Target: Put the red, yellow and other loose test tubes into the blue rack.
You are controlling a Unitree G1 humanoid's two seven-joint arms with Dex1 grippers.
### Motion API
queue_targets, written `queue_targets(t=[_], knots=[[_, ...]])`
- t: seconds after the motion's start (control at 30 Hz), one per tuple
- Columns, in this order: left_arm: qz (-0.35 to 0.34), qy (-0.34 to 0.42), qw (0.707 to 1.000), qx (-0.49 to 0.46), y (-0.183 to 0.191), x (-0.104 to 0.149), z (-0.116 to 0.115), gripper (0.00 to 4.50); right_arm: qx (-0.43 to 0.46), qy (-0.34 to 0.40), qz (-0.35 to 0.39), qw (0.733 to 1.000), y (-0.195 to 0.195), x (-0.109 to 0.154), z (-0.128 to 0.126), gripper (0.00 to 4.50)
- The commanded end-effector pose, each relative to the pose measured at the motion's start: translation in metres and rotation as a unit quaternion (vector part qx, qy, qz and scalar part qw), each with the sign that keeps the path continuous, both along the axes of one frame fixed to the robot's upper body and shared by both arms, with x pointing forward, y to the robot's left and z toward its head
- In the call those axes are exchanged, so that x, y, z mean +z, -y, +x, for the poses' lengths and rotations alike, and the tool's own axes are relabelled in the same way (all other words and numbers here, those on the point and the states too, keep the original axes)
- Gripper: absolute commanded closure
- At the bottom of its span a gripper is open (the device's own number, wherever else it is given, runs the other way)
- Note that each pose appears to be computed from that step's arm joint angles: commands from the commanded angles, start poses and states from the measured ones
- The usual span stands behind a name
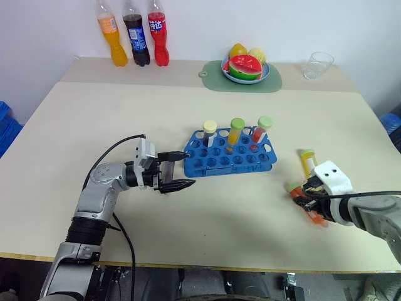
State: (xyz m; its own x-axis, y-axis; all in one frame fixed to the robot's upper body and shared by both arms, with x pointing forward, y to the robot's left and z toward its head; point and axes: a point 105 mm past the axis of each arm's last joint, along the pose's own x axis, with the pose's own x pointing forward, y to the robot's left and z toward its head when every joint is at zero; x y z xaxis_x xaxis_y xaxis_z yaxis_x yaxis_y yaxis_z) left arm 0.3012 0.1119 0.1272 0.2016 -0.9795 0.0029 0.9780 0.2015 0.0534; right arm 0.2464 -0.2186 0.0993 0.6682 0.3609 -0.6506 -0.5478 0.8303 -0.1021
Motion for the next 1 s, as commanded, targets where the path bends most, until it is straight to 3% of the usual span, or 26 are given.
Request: queue_targets(t=[0.03, 0.13, 0.23, 0.33, 0.5, 0.63, 1.0], knots=[[-0.006, 0.017, 1.0, -0.008, 0.002, 0.008, 0.0, 0.0, 0.153, 0.209, 0.087, 0.962, -0.051, 0.067, -0.001, 3.74], [-0.006, 0.017, 1.0, -0.007, 0.0, 0.009, 0.001, 0.0, 0.155, 0.291, 0.155, 0.931, -0.063, 0.09, 0.001, 3.74], [-0.008, 0.018, 1.0, -0.005, 0.0, 0.01, 0.002, 0.0, 0.092, 0.392, 0.194, 0.895, -0.055, 0.11, 0.022, 3.74], [-0.015, 0.025, 1.0, -0.008, 0.0, 0.015, 0.003, 0.0, 0.029, 0.454, 0.205, 0.866, -0.045, 0.106, 0.046, 3.74], [-0.018, 0.039, 0.999, -0.027, -0.002, 0.027, 0.003, 0.0, -0.01, 0.501, 0.212, 0.839, -0.051, 0.092, 0.065, 3.74], [0.001, 0.052, 0.998, -0.04, -0.005, 0.03, 0.004, 0.0, -0.016, 0.509, 0.215, 0.833, -0.059, 0.081, 0.074, 3.74], [0.01, 0.066, 0.997, -0.041, -0.007, 0.032, 0.006, 0.0, -0.02, 0.496, 0.232, 0.836, -0.067, 0.062, 0.068, 3.74]])
